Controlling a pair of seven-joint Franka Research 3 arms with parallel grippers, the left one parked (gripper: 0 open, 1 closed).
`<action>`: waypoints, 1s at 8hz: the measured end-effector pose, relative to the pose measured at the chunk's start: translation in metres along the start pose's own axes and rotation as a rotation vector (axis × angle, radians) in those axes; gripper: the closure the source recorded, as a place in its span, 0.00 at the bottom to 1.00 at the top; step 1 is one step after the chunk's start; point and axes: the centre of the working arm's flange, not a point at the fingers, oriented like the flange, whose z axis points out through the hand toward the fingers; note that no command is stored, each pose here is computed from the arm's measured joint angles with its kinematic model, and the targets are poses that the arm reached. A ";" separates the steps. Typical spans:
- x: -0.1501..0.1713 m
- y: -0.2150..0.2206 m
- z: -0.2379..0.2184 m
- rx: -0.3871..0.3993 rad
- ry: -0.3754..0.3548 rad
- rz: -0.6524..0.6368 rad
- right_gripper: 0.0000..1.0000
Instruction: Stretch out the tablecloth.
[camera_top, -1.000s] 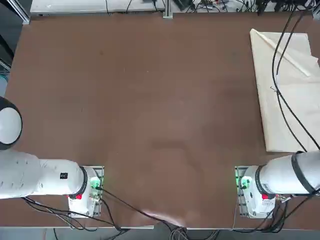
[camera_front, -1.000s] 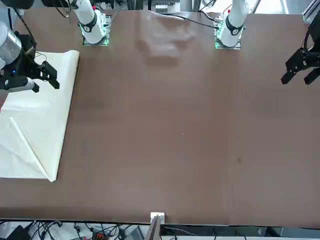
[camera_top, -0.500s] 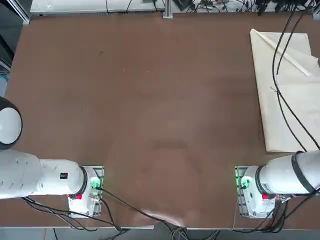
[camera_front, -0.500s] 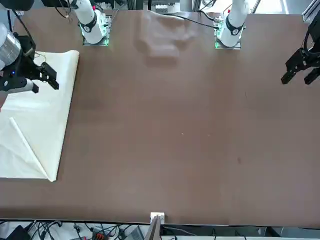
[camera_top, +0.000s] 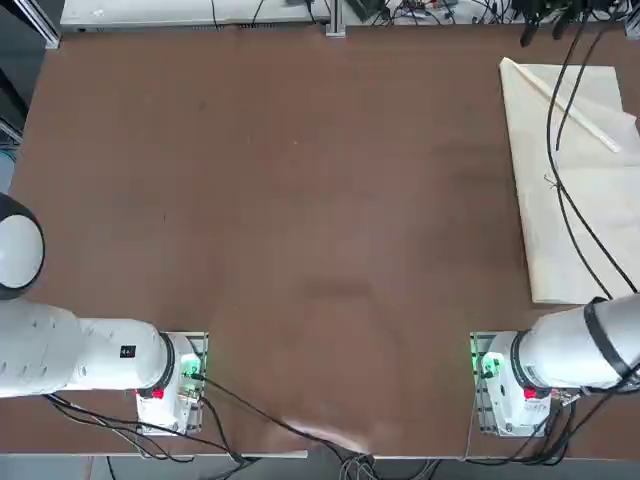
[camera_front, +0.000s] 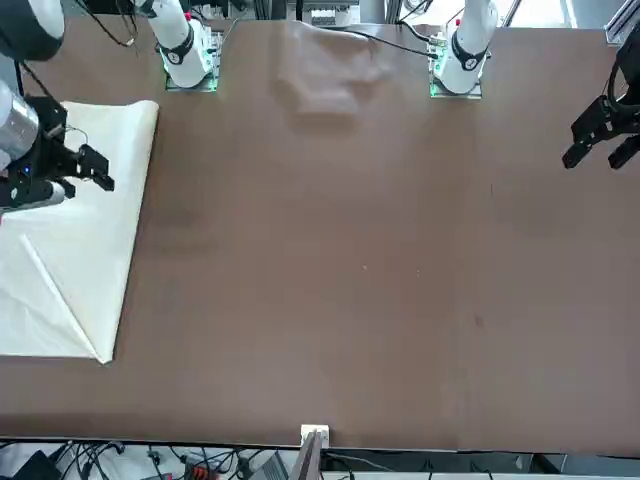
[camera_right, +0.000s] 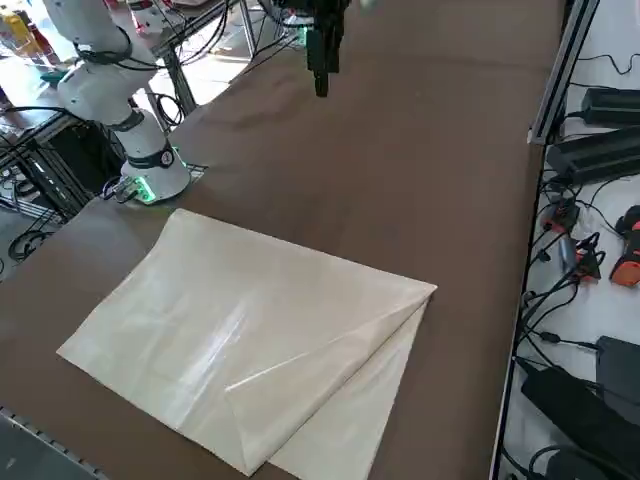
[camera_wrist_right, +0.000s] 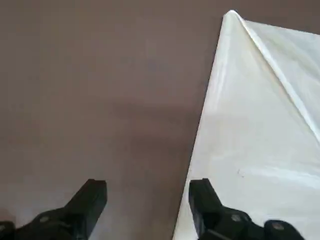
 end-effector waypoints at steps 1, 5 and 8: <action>0.004 0.027 0.018 0.005 -0.030 0.019 0.00; -0.002 0.189 0.084 -0.043 -0.009 -0.137 0.00; -0.015 0.286 0.146 -0.079 0.056 -0.360 0.00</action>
